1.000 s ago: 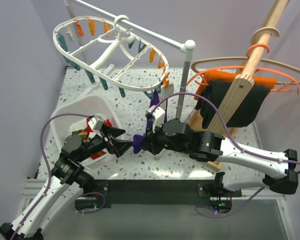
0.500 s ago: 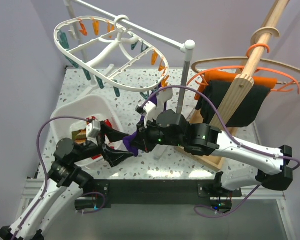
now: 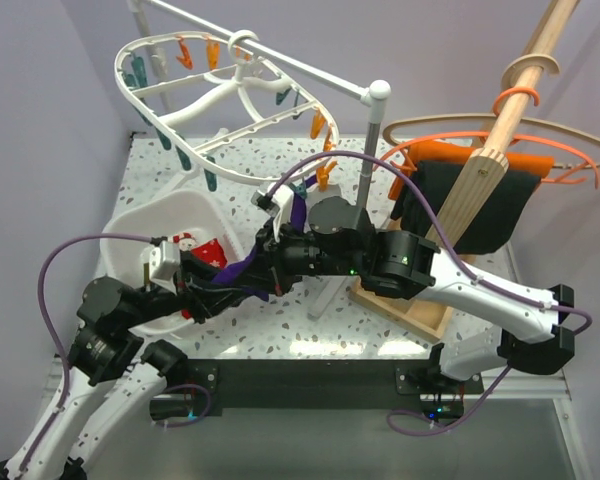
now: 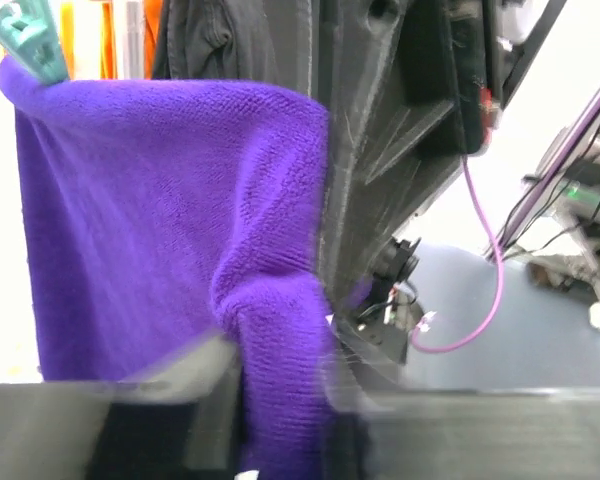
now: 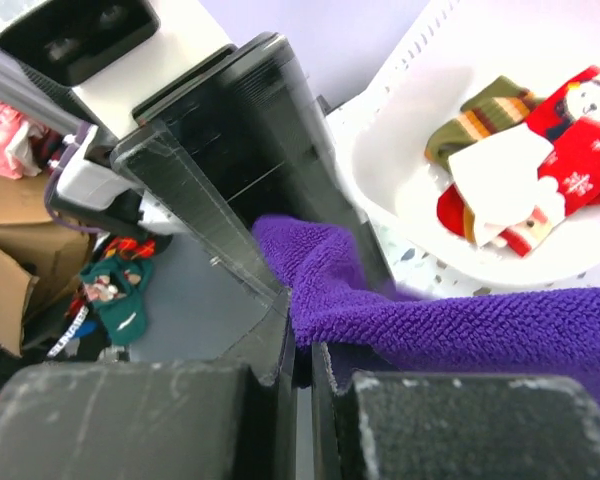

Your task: Remove the socks clipped to the hanger

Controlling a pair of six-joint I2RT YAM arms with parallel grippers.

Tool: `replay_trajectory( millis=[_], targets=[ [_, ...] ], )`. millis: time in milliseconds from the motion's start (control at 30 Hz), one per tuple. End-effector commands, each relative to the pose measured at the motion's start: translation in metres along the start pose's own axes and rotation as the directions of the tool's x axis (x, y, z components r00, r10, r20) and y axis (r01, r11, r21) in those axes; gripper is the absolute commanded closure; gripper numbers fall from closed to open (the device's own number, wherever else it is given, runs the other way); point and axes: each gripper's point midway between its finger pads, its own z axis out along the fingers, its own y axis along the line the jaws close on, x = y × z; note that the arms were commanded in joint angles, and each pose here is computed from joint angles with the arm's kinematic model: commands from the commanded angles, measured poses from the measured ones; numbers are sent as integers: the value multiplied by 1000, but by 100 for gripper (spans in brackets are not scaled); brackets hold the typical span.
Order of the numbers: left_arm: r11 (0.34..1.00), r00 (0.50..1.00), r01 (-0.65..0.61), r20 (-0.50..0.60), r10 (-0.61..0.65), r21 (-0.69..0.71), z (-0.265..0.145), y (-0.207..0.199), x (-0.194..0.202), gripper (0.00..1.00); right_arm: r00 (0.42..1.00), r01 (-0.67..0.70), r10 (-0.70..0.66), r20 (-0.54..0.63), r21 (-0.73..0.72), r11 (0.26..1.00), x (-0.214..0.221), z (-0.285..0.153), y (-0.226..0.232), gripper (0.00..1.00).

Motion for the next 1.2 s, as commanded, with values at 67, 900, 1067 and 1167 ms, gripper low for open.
replay_trajectory(
  millis=[67,900,1067,1167],
  targets=[
    [988,998,-54,18,57,-147,-8,15,-22,100,996,55,-47,71,-112,992,-29,-19,35,82],
    [887,969,-126,135,205,-444,-59,15,-102,100,958,70,-217,190,576,814,-73,-106,-130,26],
    [888,973,-119,125,193,-444,-57,17,-99,100,956,106,-252,149,625,774,-75,-111,-159,14],
    [897,974,-113,130,185,-427,-53,17,-97,100,962,136,-247,114,584,800,-67,-104,-166,14]
  ],
)
